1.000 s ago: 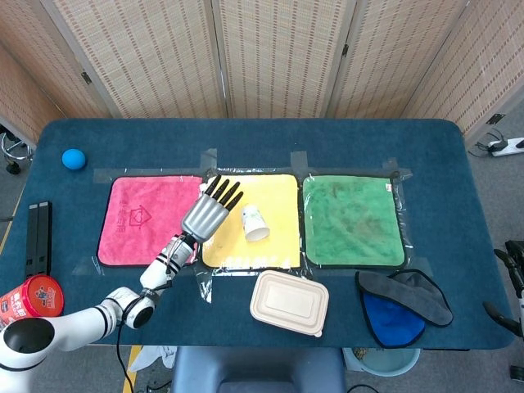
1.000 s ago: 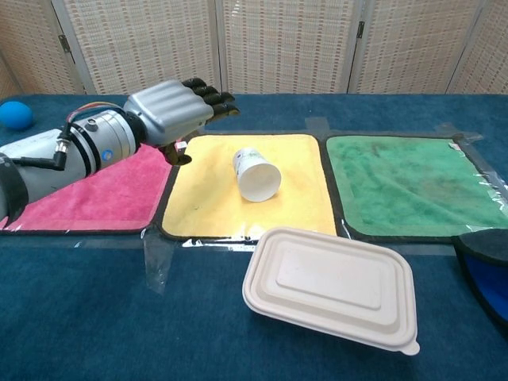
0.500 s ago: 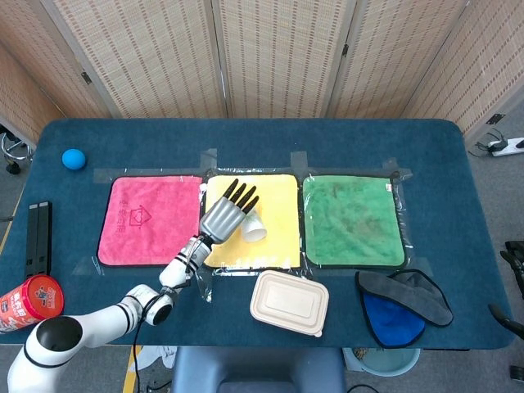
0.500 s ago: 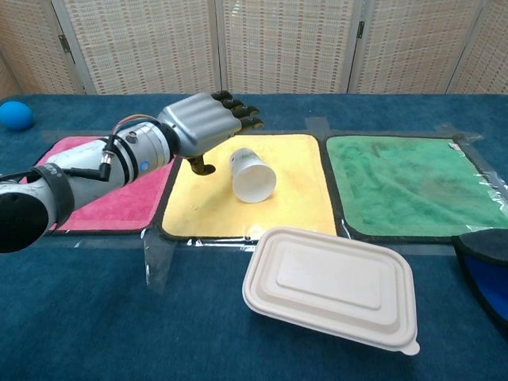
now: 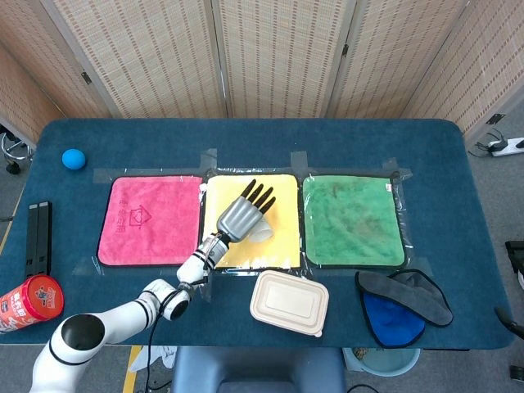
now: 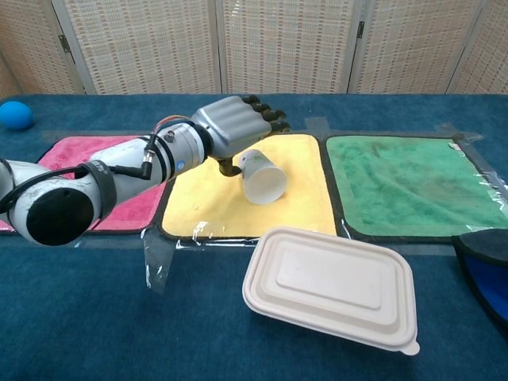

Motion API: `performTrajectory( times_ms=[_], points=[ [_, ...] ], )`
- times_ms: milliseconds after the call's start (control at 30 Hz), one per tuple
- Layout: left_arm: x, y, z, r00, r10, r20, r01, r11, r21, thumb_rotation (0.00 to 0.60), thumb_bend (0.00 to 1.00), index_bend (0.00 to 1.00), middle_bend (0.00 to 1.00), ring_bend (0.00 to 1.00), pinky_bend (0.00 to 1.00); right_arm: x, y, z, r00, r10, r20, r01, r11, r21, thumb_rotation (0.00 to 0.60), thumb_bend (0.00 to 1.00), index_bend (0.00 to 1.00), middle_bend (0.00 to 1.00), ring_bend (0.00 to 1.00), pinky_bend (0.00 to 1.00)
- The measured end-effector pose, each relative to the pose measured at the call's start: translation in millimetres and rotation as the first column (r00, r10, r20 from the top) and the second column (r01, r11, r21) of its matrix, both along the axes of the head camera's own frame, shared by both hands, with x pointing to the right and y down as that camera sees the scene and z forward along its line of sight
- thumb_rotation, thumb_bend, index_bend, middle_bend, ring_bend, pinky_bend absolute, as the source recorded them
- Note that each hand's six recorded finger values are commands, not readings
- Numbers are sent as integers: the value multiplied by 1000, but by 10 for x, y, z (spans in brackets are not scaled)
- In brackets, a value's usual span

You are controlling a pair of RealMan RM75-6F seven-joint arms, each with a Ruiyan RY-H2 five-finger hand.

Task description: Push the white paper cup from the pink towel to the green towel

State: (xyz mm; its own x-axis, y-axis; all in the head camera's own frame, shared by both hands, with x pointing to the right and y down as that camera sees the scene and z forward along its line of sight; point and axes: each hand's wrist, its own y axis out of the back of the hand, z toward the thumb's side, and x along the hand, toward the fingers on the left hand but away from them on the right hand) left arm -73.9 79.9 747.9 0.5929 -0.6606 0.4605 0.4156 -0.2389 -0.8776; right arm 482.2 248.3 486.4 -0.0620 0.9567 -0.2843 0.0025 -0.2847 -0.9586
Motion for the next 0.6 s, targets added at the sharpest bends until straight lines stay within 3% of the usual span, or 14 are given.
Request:
performTrajectory(
  times_ms=[333, 600],
  points=[
    [385, 60, -195, 995, 22, -97, -21, 1000, 6, 600, 340, 0, 0, 0, 16, 13, 7, -40, 1000, 3, -3, -3, 1000, 12, 600, 206, 139, 86, 140, 108],
    [206, -134, -355, 986, -60, -153, 63, 998, 15, 600, 340, 0, 0, 0, 16, -80, -75, -16, 999, -51, 1, 51, 999, 1, 600, 207, 140, 86, 141, 108]
  ],
)
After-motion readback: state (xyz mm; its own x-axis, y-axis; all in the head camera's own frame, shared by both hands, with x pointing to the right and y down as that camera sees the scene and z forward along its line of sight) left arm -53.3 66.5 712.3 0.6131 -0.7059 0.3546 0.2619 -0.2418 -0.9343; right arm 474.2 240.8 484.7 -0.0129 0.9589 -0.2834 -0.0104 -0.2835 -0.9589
